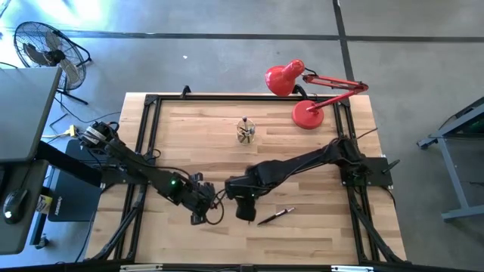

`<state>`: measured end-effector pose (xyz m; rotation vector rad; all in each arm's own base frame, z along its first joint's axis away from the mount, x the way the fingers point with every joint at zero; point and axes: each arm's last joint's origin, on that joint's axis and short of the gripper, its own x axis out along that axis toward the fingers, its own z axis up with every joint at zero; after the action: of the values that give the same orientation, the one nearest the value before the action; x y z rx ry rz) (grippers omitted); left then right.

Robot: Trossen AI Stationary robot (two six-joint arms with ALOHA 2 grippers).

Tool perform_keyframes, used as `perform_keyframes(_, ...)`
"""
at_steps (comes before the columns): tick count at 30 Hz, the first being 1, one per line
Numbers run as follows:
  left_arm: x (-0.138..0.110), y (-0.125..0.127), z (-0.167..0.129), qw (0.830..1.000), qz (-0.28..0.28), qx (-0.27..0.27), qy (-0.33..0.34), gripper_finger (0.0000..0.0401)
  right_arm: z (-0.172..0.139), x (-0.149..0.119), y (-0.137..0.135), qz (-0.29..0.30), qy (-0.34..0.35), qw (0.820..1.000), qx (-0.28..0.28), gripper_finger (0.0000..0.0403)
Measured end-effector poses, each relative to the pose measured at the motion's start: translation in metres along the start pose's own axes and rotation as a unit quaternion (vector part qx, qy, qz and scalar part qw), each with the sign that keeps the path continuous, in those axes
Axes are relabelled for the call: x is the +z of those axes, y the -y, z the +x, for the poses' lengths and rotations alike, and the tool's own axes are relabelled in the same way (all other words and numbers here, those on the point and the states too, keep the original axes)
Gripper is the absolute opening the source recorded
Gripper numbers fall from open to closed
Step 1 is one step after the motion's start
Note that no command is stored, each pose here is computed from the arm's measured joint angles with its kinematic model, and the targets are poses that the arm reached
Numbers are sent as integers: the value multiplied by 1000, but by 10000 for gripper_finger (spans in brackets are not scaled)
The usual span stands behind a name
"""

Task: Pick & Place Makeup Brushes
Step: Put the left foundation brush into the makeup brush holder

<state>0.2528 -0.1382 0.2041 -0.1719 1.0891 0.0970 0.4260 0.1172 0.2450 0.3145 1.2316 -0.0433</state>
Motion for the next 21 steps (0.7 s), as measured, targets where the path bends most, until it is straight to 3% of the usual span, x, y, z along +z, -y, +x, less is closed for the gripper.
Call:
perform_keyframes(13,2,1,0,999,-43,-3,13,10,-53,-42,-15,-63,10,983,-174,134)
perform_keyframes(17,10,6,0,997,-55,-20,59,10,-59,-58,-8,-69,28,981,-180,121)
perform_keyframes(21,22,5,-1,990,-79,-32,110,10,-63,-88,14,-26,77,986,-147,108)
